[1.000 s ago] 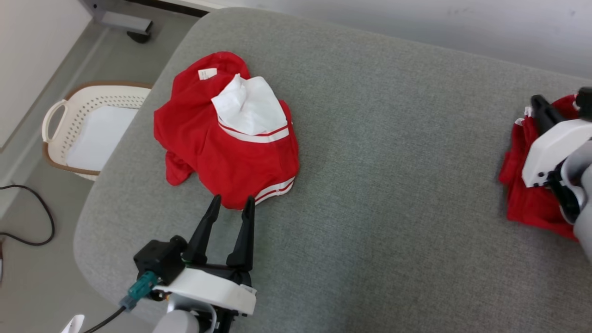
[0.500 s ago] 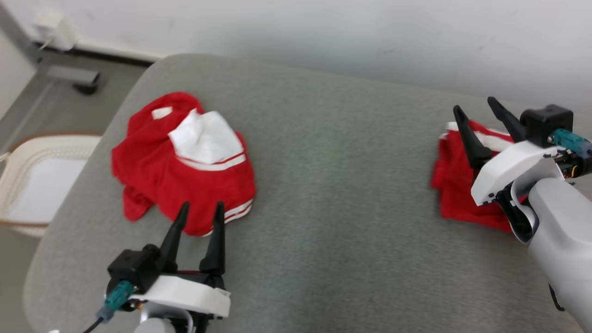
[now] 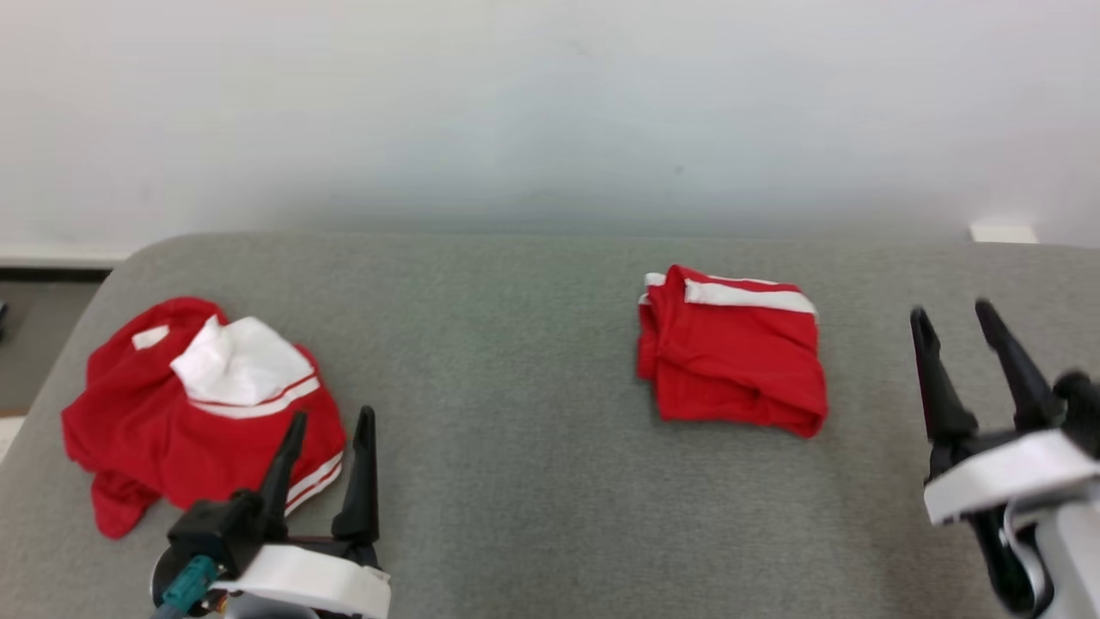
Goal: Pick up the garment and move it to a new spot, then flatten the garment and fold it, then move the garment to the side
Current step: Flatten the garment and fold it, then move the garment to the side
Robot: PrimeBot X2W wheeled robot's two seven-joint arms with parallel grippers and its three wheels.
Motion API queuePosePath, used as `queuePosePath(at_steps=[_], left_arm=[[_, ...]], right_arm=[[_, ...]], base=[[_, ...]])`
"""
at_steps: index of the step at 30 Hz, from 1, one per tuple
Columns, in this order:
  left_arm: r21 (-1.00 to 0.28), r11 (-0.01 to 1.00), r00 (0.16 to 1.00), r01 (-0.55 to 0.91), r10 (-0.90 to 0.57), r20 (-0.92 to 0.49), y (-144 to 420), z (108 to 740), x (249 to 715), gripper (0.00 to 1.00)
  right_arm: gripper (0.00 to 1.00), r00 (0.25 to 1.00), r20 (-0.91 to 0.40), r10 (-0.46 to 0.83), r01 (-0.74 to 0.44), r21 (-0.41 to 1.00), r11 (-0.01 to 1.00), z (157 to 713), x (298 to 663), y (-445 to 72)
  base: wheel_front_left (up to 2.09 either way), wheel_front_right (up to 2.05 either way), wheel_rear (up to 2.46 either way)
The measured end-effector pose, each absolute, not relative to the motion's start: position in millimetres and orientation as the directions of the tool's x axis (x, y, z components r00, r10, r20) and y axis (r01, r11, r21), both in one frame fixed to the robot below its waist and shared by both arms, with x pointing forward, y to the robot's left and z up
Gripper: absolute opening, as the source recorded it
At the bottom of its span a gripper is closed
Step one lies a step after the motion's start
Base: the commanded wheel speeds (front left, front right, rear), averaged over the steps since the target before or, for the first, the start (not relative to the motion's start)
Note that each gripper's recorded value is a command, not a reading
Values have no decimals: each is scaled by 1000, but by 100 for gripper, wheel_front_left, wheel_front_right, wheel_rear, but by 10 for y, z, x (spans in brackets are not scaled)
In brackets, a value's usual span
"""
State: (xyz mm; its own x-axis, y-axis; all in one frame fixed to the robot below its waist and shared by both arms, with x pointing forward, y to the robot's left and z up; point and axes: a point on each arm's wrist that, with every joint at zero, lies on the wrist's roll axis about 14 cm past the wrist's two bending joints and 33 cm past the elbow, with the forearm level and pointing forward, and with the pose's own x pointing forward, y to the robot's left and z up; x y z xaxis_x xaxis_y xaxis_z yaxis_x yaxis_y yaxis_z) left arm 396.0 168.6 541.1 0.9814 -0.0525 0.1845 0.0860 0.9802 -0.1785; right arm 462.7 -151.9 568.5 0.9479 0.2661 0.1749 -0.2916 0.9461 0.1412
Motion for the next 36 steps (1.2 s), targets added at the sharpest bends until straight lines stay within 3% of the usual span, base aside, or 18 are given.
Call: queuePosePath(at_steps=[9,19,25,36], left_arm=[[-160,975,979,153,-128,159,1453,5324,3932,100],[-158,974,980,163,-141,140,1413,5254,3957,100],[-153,971,976,182,-160,145,1352,5270,4032,100],[-157,979,987,133,-117,112,1527,5143,4151,100]], right_arm=[[100,984,130,122,-151,242,959,5285,4052,-1765],[100,989,85,118,-135,234,963,5110,4021,-1718],[100,985,35,168,-172,224,959,5094,4364,-1607],[100,915,-313,256,-178,259,949,4711,5257,-1356]], base=[[0,0,0],[0,0,0],[0,0,0],[0,0,0]])
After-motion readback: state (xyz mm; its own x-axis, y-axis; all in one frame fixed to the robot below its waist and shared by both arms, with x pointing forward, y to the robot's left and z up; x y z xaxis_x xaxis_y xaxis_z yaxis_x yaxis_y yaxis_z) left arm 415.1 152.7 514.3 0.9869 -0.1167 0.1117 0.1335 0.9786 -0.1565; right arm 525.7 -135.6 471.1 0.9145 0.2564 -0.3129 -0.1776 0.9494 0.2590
